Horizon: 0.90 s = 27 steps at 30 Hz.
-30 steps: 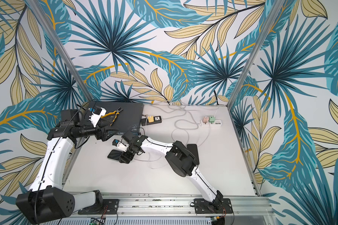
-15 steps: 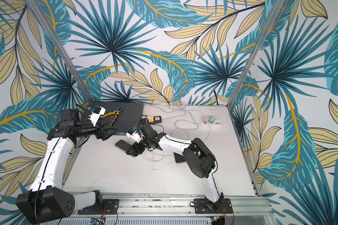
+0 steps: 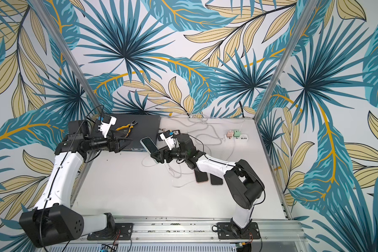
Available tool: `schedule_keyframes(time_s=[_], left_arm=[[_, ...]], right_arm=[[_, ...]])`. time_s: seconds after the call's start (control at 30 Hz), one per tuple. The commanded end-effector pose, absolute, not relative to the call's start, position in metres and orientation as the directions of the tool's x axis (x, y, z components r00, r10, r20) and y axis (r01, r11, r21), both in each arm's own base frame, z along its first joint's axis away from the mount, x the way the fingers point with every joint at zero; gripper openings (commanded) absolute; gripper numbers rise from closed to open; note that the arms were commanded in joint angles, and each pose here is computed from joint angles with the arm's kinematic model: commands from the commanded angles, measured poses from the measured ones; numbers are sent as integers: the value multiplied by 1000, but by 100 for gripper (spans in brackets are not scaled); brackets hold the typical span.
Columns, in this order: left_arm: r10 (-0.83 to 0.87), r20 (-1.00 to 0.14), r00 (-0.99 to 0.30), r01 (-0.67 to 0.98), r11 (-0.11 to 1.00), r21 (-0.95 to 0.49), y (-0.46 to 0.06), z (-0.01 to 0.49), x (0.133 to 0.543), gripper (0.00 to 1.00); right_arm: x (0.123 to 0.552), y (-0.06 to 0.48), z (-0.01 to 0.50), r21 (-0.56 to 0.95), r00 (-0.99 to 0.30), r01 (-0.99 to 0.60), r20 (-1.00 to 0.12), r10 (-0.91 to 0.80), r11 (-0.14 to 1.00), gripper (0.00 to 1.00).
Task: Unplug the charging cable from the phone
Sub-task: Pick up the phone at the center of the board.
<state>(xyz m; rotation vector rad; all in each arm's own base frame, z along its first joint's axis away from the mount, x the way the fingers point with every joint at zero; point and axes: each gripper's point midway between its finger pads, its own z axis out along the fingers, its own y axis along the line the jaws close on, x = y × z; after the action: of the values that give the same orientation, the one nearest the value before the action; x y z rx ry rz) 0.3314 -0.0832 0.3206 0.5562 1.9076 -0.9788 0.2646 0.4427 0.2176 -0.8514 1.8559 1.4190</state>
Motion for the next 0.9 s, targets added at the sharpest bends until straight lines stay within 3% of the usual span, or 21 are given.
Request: schedule_keyframes(time_s=[0.0, 0.47, 0.77, 0.87], left_arm=[[-50, -861, -507, 711, 541, -450, -87, 332, 334, 100], [25, -862, -507, 813, 345, -468, -133, 333, 310, 100], [44, -919, -392, 906, 191, -377, -147, 350, 270, 100], [46, -921, -386, 910, 186, -372, -148, 350, 266, 100]], right_arm=[[250, 437, 280, 512, -509, -856, -859, 52, 68, 47], [215, 414, 316, 438, -450, -893, -875, 181, -104, 51], [197, 416, 326, 402, -433, -899, -878, 207, -176, 53], [194, 417, 328, 391, -424, -902, -880, 212, -181, 53]])
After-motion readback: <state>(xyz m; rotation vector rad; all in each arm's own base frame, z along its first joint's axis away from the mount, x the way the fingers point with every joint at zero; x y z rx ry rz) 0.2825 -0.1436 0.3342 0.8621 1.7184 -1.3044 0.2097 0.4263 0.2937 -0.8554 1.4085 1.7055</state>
